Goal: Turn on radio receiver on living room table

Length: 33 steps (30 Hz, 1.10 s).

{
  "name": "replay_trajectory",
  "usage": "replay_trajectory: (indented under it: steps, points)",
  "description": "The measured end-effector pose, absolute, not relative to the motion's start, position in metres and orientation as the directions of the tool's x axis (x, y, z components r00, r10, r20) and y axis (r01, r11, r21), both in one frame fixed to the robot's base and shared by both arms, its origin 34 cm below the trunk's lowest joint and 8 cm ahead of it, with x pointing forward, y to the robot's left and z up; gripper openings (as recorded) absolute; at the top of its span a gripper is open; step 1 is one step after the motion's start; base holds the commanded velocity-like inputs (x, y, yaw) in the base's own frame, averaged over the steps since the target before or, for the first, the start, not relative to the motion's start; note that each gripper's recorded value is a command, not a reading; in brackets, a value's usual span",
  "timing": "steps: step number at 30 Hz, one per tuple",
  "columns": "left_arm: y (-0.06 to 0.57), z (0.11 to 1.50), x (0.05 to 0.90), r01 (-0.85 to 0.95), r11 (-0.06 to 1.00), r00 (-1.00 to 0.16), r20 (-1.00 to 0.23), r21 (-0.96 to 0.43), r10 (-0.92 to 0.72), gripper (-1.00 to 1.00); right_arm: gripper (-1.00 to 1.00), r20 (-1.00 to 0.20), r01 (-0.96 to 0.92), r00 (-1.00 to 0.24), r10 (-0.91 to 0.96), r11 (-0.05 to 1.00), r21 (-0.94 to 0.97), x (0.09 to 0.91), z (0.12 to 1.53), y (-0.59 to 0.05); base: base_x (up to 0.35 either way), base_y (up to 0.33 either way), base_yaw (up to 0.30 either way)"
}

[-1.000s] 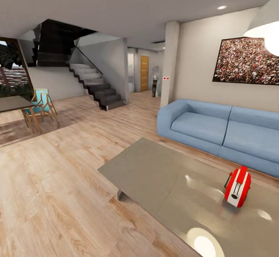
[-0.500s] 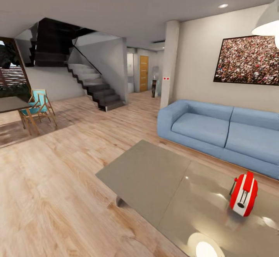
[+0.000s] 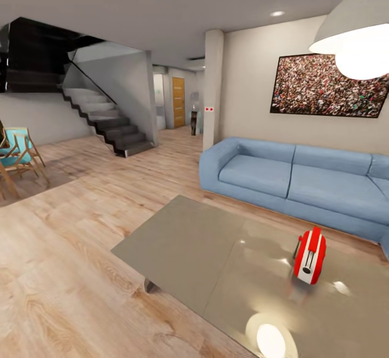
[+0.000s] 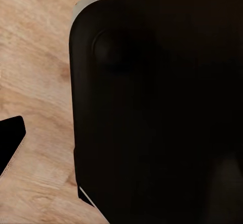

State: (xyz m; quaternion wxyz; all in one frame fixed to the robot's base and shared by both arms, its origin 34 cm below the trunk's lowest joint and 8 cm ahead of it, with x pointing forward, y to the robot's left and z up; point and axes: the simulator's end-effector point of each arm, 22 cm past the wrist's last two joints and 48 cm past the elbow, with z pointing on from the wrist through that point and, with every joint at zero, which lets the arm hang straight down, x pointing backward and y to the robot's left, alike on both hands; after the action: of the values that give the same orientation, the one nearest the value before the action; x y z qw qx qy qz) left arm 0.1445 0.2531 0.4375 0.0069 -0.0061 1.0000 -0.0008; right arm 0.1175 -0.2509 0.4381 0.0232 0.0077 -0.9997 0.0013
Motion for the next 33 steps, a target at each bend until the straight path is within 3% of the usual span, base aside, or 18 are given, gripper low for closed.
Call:
replay_trajectory:
  steps: [33]
  points:
    - [0.2525,0.4375,0.1446,-0.013,1.000,-1.000,-0.014,-0.002,-0.013,1.00,1.00,0.046,-0.015,-0.999,-0.015,1.000,-0.002,0.1175,0.4381,-0.2509,0.000,0.000,-0.282]
